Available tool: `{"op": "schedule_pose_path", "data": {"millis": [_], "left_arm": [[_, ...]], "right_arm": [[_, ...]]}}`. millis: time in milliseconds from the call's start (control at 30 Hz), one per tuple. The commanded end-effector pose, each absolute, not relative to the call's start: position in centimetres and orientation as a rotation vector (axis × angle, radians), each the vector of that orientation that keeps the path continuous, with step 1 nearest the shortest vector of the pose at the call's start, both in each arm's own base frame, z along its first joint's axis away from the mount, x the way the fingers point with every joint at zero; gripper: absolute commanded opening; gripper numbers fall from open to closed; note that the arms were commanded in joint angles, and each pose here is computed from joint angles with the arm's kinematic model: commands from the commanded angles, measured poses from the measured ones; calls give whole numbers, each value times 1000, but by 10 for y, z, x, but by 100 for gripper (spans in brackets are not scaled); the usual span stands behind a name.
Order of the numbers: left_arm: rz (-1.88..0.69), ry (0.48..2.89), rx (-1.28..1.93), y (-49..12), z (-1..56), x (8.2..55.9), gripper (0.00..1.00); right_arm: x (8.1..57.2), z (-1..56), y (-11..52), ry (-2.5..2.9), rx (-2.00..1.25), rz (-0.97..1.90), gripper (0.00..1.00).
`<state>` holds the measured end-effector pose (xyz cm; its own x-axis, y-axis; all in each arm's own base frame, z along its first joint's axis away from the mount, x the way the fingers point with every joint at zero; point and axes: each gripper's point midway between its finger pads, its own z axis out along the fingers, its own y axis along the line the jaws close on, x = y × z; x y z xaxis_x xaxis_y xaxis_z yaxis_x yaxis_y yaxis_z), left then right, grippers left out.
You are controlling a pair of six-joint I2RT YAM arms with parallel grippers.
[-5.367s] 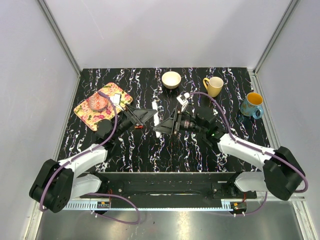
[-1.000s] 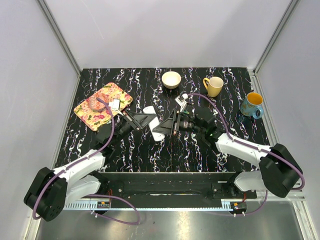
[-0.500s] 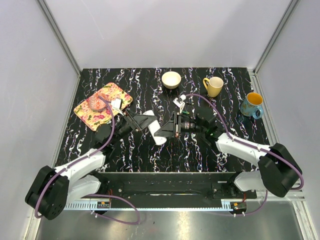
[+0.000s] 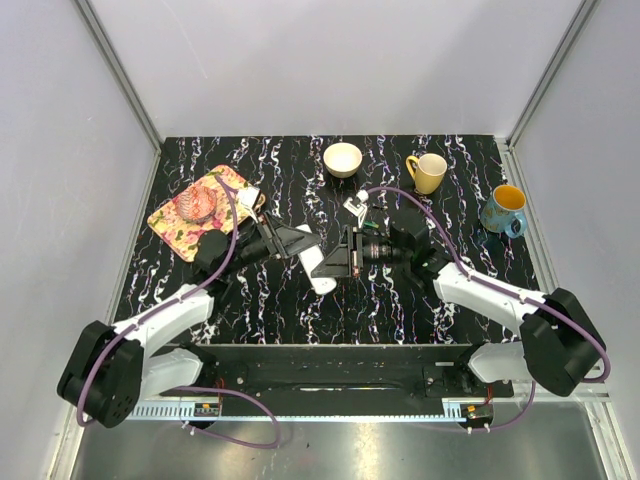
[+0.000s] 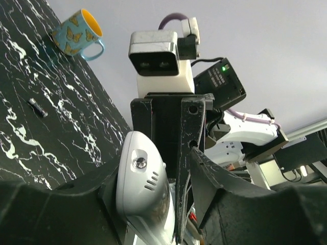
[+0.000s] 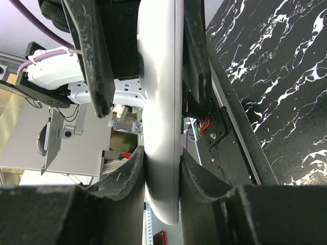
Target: Load the batteries into the remote control
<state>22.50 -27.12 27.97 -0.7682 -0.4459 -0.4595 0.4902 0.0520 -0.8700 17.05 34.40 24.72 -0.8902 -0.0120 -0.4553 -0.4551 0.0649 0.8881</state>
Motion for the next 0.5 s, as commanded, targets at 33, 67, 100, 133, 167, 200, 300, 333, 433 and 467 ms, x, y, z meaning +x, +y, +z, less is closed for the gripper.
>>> {"op": "schedule_pose_path", "data": {"millis": [33, 67, 100, 133, 167, 200, 300, 333, 433, 467], "left_arm": [[-1837, 1629, 195, -278, 295, 211, 52], [-1836, 1640, 198, -278, 293, 210, 57], [-1825, 1644, 201, -277, 290, 210, 58], [-1816, 1661, 191, -277, 286, 211, 59], [-1810, 1663, 185, -276, 284, 211, 58], [-1806, 1660, 180, -276, 284, 211, 55], [-1808, 1657, 183, -276, 284, 211, 38], [-1808, 1649, 185, -276, 285, 211, 35], [-1816, 1636, 176, -275, 286, 212, 22], [-1819, 1638, 173, -275, 285, 212, 19]], "right_arm": [[176, 274, 345, 1928, -519, 1884, 0], [177, 273, 345, 1929, -517, 1881, 0], [178, 275, 345, 1923, -517, 1881, 0], [178, 275, 345, 1923, -516, 1880, 0], [178, 276, 345, 1921, -516, 1880, 0], [178, 277, 345, 1918, -518, 1880, 0], [179, 275, 345, 1925, -514, 1878, 0], [179, 275, 345, 1925, -512, 1877, 0], [180, 272, 345, 1933, -503, 1874, 0], [180, 272, 345, 1932, -505, 1873, 0]]}}
